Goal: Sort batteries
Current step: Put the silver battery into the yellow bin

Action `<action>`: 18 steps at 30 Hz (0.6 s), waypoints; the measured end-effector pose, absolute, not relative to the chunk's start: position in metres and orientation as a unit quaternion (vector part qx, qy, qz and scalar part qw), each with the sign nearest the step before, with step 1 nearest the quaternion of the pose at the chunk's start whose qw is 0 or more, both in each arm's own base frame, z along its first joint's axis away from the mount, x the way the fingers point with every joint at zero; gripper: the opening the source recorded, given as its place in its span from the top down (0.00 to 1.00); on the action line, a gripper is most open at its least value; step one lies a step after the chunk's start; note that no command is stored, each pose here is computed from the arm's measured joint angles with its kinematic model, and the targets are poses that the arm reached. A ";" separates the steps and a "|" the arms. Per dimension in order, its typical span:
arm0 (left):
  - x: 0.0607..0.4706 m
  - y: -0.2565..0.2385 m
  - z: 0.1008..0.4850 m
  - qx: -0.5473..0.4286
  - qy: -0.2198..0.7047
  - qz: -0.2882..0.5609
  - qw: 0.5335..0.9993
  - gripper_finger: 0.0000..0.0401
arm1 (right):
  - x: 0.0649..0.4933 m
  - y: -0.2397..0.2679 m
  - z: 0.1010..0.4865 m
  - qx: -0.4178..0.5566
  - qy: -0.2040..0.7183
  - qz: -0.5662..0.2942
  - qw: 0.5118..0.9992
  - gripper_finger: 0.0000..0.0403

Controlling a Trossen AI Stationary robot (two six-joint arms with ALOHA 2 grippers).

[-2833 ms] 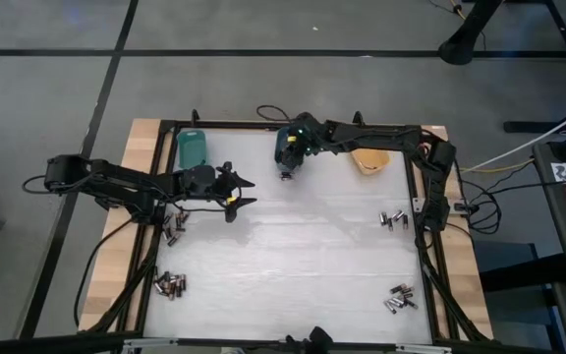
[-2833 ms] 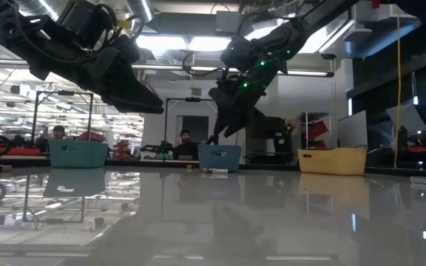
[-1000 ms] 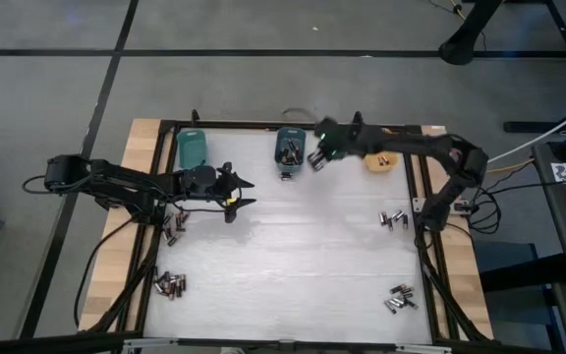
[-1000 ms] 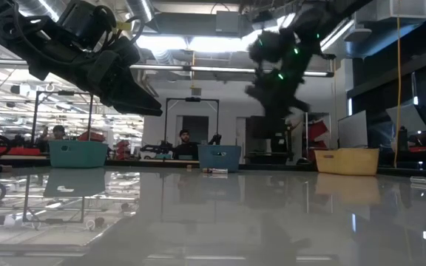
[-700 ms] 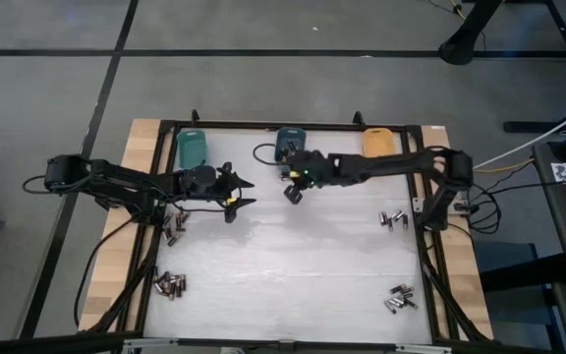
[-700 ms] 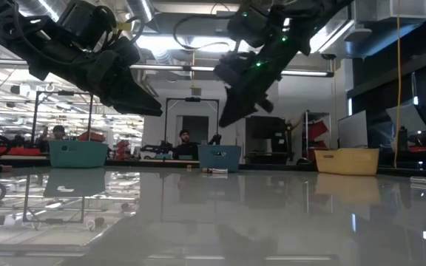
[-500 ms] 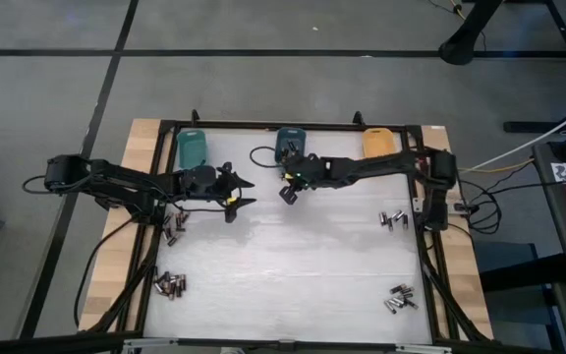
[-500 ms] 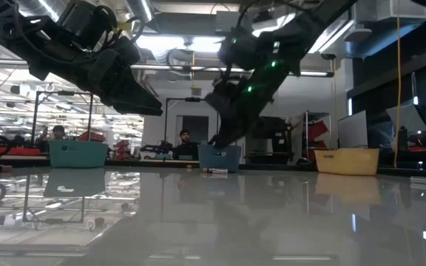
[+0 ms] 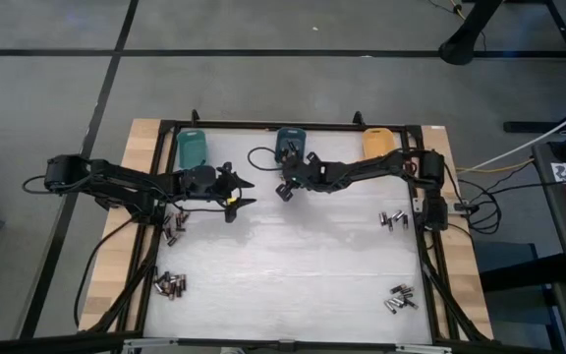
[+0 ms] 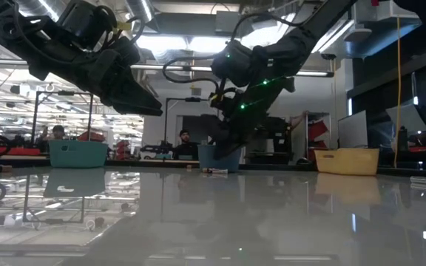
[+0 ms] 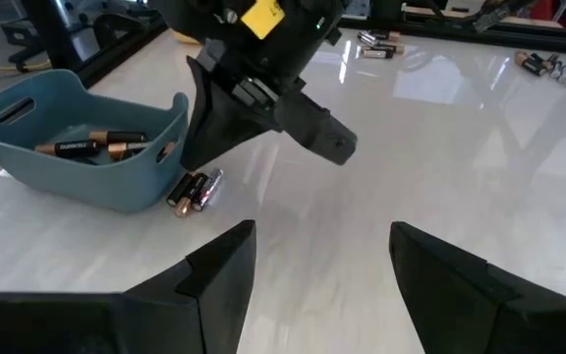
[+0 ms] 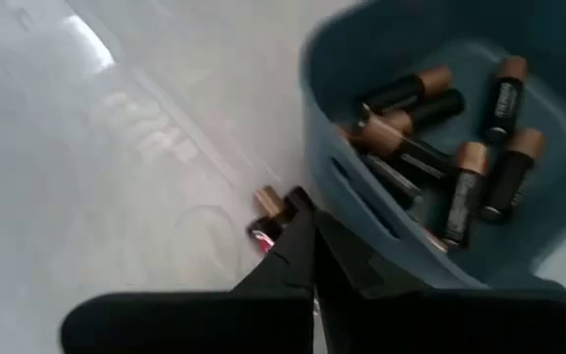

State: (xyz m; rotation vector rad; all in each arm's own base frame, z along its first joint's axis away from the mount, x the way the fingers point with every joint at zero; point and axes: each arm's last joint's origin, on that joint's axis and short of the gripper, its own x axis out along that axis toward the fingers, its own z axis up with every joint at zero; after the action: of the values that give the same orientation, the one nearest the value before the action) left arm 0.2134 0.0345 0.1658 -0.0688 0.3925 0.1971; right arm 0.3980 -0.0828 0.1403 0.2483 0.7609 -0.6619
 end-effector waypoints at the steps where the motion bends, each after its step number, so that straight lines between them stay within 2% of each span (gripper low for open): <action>1: 0.213 0.034 0.166 -0.034 0.195 0.098 0.975 0.44 | 0.399 -0.085 0.139 0.121 0.359 -0.317 0.869 1.00; 18: 0.213 0.035 0.166 -0.034 0.196 0.098 0.975 0.44 | 0.399 -0.101 0.126 0.128 0.360 -0.333 0.862 1.00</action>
State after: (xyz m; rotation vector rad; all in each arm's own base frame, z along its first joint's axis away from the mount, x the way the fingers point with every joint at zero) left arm 0.2133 0.0345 0.1657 -0.0686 0.3944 0.1972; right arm 0.3986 -0.1012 0.1263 0.2676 0.7557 -0.6985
